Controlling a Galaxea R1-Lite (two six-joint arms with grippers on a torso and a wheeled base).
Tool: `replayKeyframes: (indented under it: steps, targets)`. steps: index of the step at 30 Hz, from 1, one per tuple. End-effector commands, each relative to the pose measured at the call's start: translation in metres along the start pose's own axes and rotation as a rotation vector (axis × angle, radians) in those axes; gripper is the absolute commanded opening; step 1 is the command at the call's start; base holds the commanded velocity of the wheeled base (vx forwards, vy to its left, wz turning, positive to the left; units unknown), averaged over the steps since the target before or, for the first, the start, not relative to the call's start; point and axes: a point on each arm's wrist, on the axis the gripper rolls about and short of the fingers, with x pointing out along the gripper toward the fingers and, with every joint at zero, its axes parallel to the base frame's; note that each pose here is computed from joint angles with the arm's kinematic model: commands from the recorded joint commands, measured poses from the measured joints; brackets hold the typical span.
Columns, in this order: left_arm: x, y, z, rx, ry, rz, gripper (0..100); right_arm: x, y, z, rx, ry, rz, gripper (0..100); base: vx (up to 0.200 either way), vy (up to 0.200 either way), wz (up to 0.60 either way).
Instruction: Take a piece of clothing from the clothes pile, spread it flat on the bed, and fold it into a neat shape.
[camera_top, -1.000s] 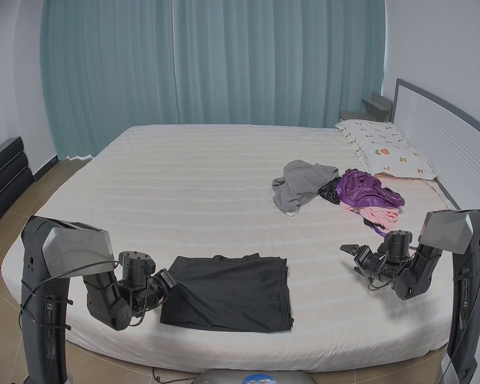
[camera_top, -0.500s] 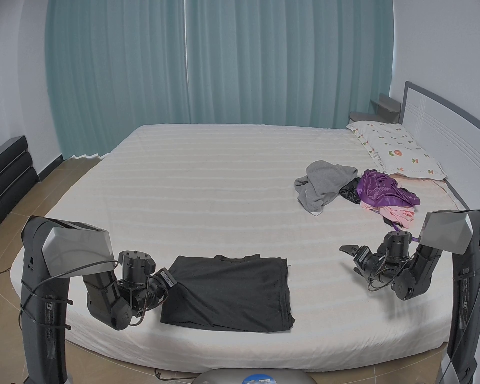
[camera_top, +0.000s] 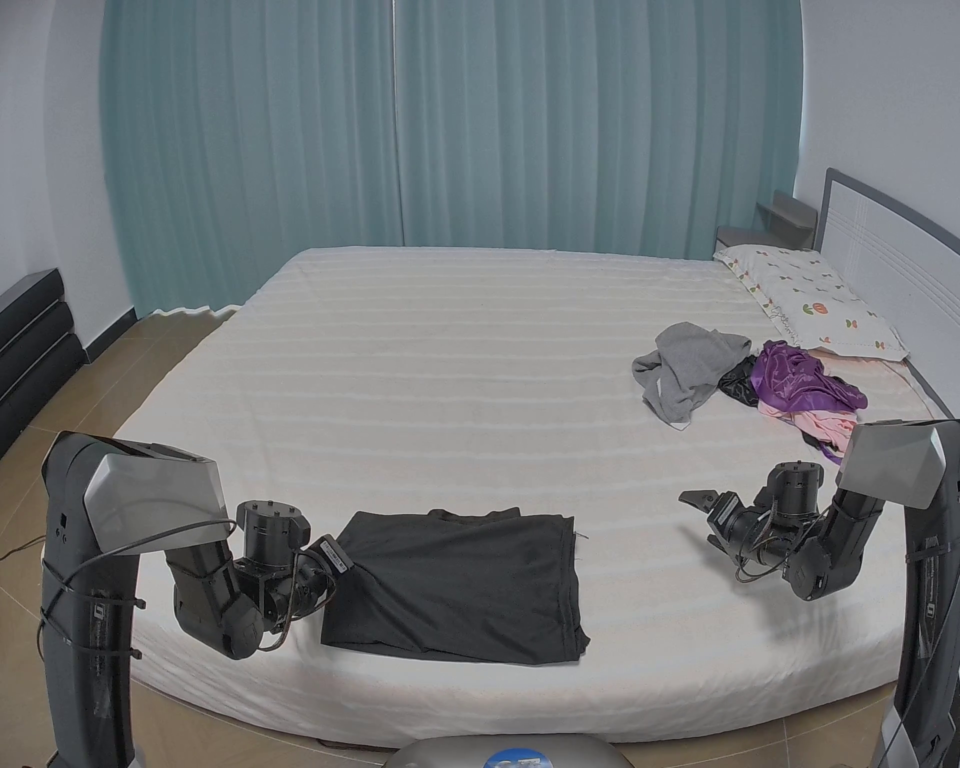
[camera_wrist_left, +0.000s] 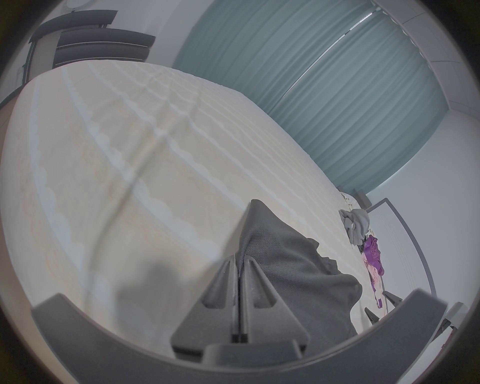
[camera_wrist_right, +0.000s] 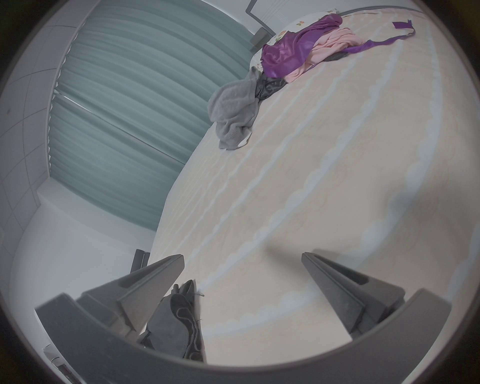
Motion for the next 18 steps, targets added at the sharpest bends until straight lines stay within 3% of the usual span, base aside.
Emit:
replayKeyframes:
  steps: [1,14,18]
  targets:
    - [0.0,0.0,0.0,-0.001,0.0,0.001,0,0.0,0.0,0.0,0.0,0.0,0.0,100,0.0,0.2,0.0]
    - [0.0,0.0,0.0,-0.001,-0.001,0.0,0,-0.002,0.009,-0.001,0.001,0.006,0.023,100,0.0,0.2,0.0]
    - [0.0,0.0,0.0,-0.001,-0.001,0.0,0,-0.005,0.02,-0.008,0.002,0.023,0.044,100,0.0,0.0,0.0]
